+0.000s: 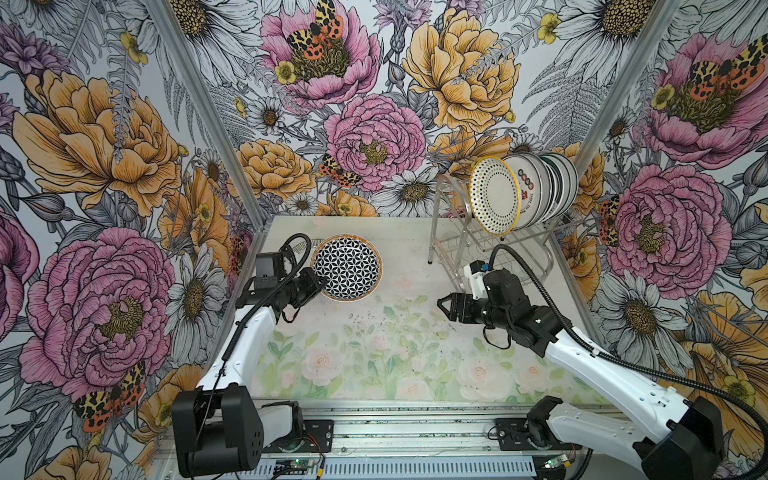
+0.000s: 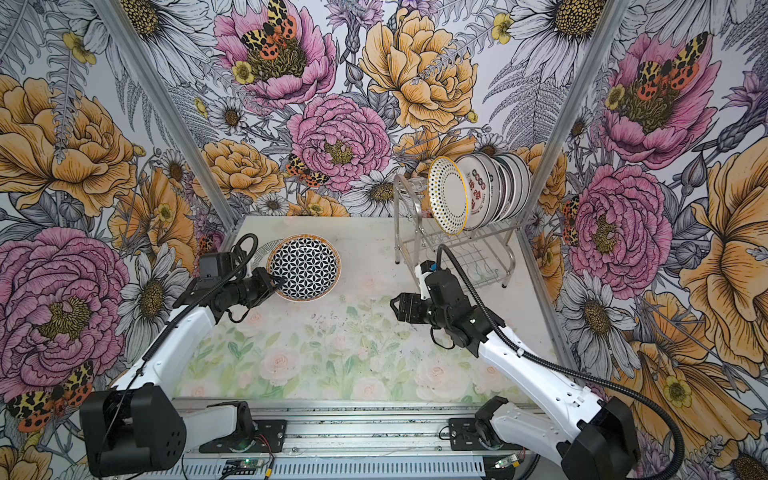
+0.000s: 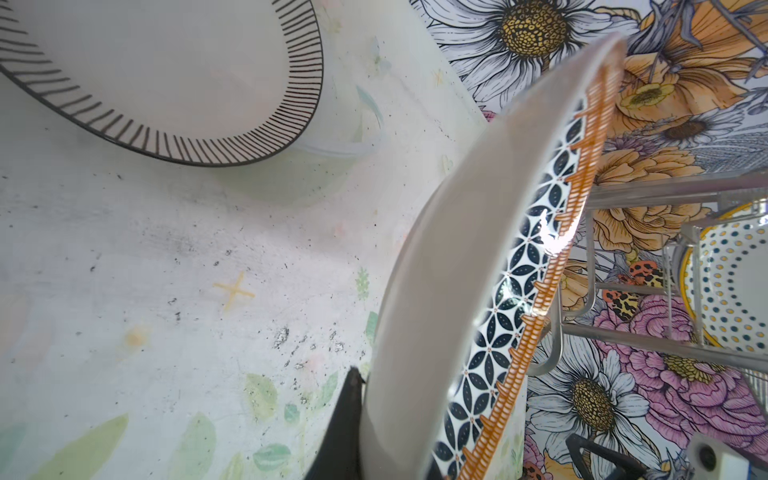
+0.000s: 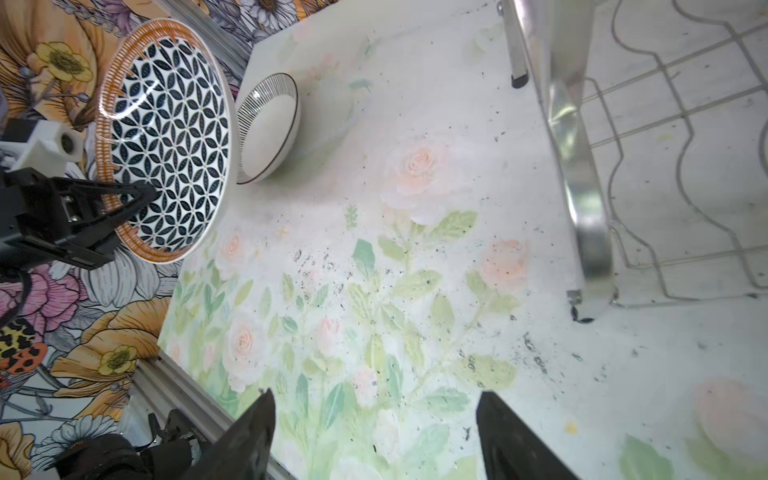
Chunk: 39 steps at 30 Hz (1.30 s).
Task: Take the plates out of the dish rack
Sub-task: 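Lower the plate to the table with the left gripper while the right arm withdraws, then set the geometric plate flat onto the striped plate with the left gripper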
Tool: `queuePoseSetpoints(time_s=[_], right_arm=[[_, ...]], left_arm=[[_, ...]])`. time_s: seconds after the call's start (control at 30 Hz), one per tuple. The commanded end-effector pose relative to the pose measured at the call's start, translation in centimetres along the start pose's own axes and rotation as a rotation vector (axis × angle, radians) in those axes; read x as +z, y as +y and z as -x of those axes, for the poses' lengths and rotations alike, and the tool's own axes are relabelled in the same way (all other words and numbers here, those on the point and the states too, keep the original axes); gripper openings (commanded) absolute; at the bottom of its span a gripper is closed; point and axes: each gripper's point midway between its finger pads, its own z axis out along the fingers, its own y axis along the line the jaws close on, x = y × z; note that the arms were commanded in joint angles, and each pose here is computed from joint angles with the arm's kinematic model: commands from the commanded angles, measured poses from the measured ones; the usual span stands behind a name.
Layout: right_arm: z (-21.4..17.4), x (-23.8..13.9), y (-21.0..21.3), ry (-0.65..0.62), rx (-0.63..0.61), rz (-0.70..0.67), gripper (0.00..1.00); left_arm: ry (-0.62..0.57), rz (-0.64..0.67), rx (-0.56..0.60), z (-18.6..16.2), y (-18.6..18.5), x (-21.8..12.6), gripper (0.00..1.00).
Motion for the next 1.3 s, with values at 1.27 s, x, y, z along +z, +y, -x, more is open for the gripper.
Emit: queuePoseSetpoints(time_s=[1.27], right_arm=[[0.2, 1.1, -8.1, -0.065, 0.061, -0.408, 0.78]], left_arm=[[-0.194, 0.137, -0.08, 14.7, 7.4, 4.8, 0.0]])
